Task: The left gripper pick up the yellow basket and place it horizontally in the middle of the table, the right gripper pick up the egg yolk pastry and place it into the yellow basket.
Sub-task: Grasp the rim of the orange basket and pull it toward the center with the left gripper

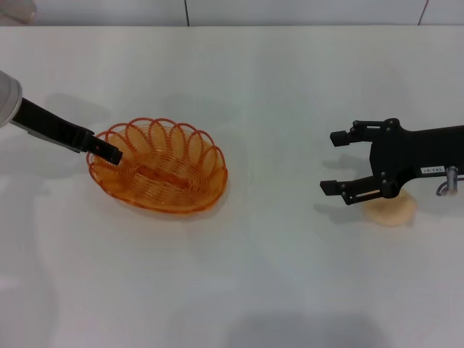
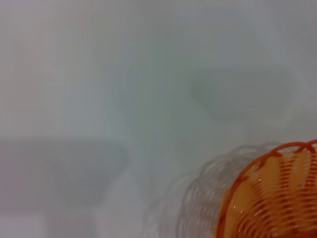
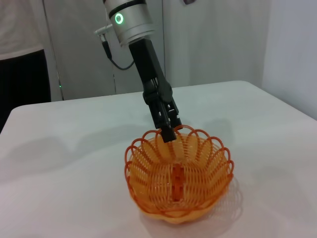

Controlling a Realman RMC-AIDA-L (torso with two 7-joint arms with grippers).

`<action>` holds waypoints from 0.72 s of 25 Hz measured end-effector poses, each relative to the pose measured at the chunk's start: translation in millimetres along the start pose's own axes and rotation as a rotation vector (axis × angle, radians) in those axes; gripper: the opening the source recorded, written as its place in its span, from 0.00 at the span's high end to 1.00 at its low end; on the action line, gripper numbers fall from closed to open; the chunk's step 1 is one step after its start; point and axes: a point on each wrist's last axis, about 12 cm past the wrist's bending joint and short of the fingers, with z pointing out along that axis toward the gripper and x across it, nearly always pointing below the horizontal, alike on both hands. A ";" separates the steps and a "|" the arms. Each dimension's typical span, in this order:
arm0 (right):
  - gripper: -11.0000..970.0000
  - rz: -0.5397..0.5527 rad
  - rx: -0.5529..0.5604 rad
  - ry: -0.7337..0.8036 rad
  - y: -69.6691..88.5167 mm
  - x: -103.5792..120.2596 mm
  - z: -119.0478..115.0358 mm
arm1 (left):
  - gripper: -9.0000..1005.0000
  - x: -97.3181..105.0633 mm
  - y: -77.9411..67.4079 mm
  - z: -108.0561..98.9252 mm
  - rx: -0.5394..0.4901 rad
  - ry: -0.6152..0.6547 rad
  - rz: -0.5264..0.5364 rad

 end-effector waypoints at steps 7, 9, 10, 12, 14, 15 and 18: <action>0.09 0.004 0.001 0.008 0.4 1.9 2.3 | 0.13 -1.0 0.0 1.3 -0.009 -0.004 0.004; 0.09 0.006 0.001 0.006 0.5 1.9 2.5 | 0.14 -1.0 -0.2 2.8 -0.013 0.000 0.008; 0.09 0.006 0.002 0.004 0.5 1.7 2.5 | 0.17 -1.0 -0.3 3.4 -0.014 0.001 0.009; 0.09 0.007 0.002 0.002 0.5 1.6 2.6 | 0.24 -1.1 -0.1 4.2 -0.018 0.001 0.011; 0.09 0.007 0.002 0.002 0.5 1.5 2.7 | 0.30 -1.2 0.2 4.3 -0.020 0.000 0.011; 0.09 0.007 0.002 0.002 0.5 1.5 2.7 | 0.34 -1.2 0.1 4.5 -0.020 -0.001 0.011; 0.09 0.007 0.002 0.001 0.5 1.4 2.7 | 0.48 -1.6 0.2 4.7 -0.022 -0.004 0.011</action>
